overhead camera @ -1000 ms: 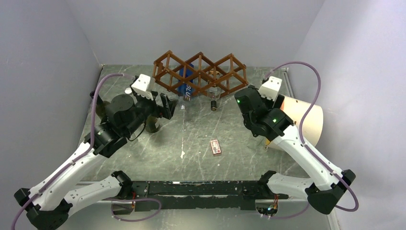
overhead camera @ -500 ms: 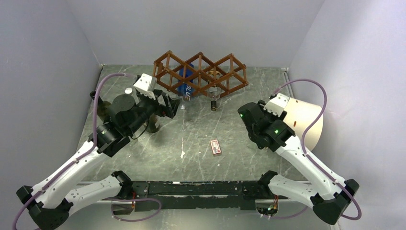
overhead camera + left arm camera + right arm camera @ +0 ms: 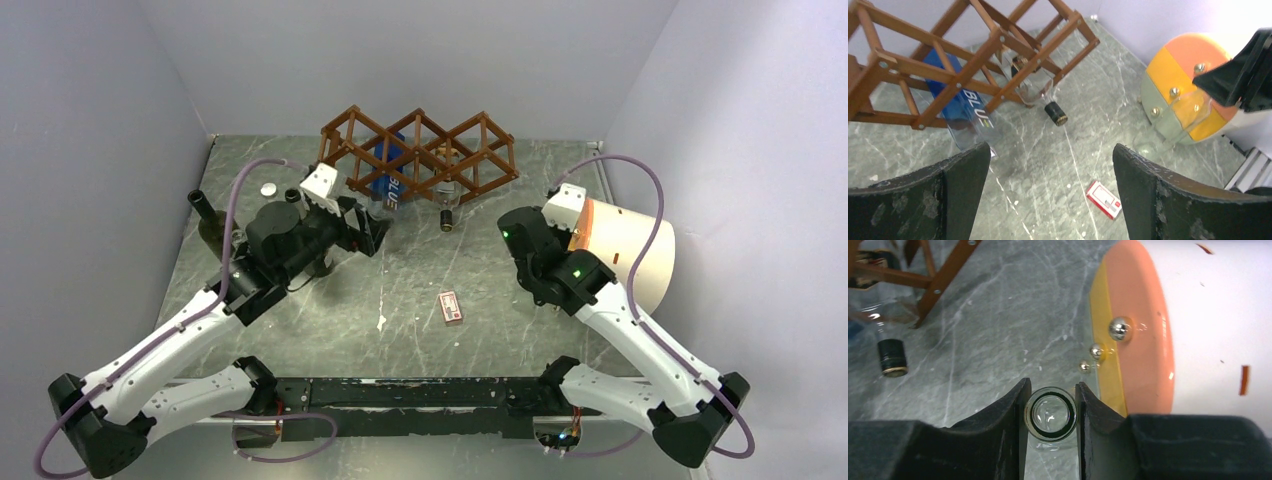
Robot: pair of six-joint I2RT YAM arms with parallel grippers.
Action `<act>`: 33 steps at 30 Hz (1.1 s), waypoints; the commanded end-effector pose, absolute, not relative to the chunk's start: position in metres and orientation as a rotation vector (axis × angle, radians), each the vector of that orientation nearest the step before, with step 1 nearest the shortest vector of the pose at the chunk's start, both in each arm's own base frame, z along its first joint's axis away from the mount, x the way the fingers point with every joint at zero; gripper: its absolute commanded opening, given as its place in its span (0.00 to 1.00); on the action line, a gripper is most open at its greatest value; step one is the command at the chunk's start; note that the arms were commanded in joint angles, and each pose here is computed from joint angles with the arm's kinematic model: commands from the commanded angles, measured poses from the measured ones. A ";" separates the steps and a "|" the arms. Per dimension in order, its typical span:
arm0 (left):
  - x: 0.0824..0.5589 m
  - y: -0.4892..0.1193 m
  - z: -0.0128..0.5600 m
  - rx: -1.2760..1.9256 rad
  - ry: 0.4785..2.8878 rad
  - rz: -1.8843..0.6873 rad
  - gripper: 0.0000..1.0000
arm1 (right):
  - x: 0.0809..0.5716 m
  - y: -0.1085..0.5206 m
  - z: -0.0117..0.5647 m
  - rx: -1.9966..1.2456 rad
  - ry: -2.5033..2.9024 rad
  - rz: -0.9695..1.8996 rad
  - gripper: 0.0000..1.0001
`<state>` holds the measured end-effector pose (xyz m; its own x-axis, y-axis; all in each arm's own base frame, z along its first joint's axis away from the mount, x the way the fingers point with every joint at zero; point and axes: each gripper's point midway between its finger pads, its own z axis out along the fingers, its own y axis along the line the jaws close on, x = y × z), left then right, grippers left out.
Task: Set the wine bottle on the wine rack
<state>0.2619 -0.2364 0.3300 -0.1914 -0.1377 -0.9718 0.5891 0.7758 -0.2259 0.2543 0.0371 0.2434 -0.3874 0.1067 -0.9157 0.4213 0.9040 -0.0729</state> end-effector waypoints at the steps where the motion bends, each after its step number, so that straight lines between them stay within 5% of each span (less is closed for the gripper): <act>1: 0.254 -0.250 0.327 0.422 1.577 -0.768 0.96 | 0.272 0.065 0.285 0.271 1.890 -0.153 0.00; 12: 0.228 -0.299 0.286 0.689 1.464 -0.986 0.96 | 0.289 0.147 0.316 -0.014 1.830 0.255 0.00; 33: 0.236 -0.361 0.200 0.866 1.466 -0.942 0.99 | 0.271 0.222 0.339 -0.172 1.766 0.723 0.00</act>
